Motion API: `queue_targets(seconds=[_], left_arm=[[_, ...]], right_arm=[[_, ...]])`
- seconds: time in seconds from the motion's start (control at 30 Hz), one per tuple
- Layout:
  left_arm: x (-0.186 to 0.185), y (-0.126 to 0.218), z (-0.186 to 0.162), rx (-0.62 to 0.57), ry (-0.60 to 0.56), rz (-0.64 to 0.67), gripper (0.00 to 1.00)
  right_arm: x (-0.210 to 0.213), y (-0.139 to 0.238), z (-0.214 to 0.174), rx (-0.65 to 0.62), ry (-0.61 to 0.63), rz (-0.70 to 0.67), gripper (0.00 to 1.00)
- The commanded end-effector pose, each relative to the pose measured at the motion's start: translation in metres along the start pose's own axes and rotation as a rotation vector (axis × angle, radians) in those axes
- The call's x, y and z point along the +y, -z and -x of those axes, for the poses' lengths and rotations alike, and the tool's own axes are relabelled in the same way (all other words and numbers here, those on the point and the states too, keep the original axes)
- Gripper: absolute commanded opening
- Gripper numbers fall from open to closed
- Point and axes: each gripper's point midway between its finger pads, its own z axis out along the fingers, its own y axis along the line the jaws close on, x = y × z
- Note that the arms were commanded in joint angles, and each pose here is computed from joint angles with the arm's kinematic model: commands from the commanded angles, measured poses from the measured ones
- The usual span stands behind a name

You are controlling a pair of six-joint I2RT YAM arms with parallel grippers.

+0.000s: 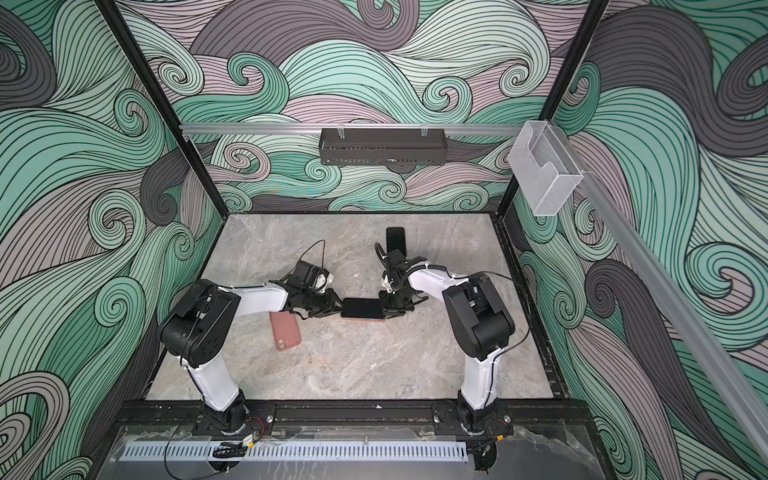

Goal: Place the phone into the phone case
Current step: 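Push the phone into the case with the right gripper while the left holds it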

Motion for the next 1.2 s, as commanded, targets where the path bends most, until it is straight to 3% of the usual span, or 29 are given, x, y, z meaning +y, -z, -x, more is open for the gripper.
queue_targets(seconds=[0.0, 0.37, 0.6, 1.17], left_arm=[[-0.011, 0.003, -0.008, 0.017, -0.011, -0.03, 0.29], [-0.02, 0.001, -0.016, 0.024, 0.002, -0.083, 0.29], [-0.007, 0.002, -0.022, 0.023, 0.019, -0.025, 0.25], [0.005, -0.002, -0.026, 0.029, 0.041, 0.016, 0.23]], right_arm=[[0.007, -0.012, 0.005, 0.01, 0.007, 0.034, 0.16], [0.011, -0.023, 0.008, 0.024, 0.009, 0.062, 0.14], [-0.01, -0.012, 0.004, 0.011, 0.034, -0.122, 0.14], [-0.029, -0.026, -0.01, 0.075, 0.092, -0.338, 0.13]])
